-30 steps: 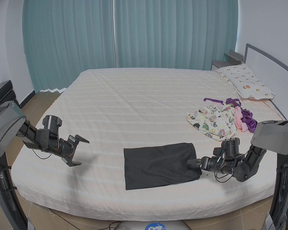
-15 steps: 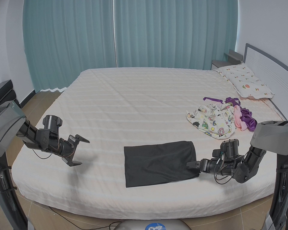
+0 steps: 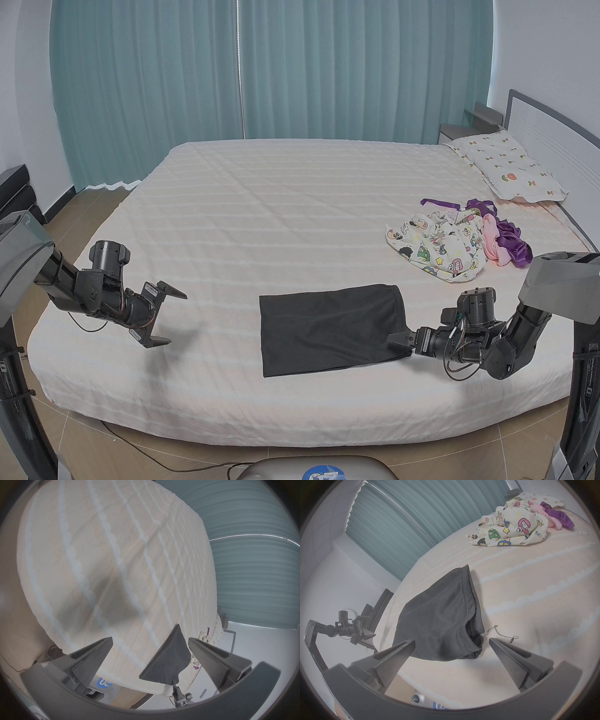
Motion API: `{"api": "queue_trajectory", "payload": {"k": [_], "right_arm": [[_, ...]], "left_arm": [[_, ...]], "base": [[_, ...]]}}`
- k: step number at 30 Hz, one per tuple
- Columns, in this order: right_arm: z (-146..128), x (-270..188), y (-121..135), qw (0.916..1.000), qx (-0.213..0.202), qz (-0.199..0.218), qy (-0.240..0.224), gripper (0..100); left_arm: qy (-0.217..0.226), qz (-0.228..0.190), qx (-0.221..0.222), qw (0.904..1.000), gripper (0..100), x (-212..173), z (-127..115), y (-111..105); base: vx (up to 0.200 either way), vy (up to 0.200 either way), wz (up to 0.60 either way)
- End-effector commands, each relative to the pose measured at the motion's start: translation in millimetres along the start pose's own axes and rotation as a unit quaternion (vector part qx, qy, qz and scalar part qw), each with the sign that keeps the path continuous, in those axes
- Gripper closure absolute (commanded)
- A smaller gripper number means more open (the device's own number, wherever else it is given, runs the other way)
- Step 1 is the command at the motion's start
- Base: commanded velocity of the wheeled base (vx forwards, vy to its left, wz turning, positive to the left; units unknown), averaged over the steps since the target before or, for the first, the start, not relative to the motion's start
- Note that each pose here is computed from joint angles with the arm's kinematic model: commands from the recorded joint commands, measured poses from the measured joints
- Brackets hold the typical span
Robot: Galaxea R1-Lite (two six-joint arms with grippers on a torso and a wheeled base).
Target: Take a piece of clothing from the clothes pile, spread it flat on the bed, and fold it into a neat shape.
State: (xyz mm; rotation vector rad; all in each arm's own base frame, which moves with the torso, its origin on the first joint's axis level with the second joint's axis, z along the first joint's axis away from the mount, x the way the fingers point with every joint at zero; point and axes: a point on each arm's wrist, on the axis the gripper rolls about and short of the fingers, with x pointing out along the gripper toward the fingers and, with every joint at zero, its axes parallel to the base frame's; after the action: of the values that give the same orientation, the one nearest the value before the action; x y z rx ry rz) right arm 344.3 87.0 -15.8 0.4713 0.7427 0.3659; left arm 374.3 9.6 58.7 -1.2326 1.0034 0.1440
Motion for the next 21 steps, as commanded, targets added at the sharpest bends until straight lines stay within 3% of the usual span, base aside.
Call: {"api": "queue_trajectory", "payload": {"k": [1, 2, 3, 8, 21], "right_arm": [[-1.6, 12.0, -5.6, 1.0, 0.002, -0.004, 0.002, 0], [-0.8, 14.5, -6.2, 1.0, 0.003, -0.005, 0.0, 0], [0.3, 14.9, -6.0, 1.0, 0.002, -0.007, -0.003, 100], [1.0, 7.7, -5.9, 0.9995, 0.005, -0.03, -0.002, 100], [1.3, -6.1, -0.6, 0.9991, 0.009, -0.037, 0.017, 100]], "left_arm": [[0.0, 0.001, 0.0, 1.0, 0, 0.9, 0.3, 0.6], [0.0, 0.001, -0.001, 1.0, 0, 0.9, 0.3, 0.6], [0.0, 0.001, -0.001, 1.0, 0, 0.9, 0.3, 0.6], [0.001, 0.002, -0.001, 1.0, 0, 0.9, 0.1, 1.0], [0.0, 0.001, -0.001, 1.0, 0, 0.9, 0.3, 0.6]], "base": [[0.0, 0.0, 0.0], [0.0, 0.0, 0.0], [0.0, 0.0, 0.0], [0.0, 0.0, 0.0], [0.0, 0.0, 0.0]]}}
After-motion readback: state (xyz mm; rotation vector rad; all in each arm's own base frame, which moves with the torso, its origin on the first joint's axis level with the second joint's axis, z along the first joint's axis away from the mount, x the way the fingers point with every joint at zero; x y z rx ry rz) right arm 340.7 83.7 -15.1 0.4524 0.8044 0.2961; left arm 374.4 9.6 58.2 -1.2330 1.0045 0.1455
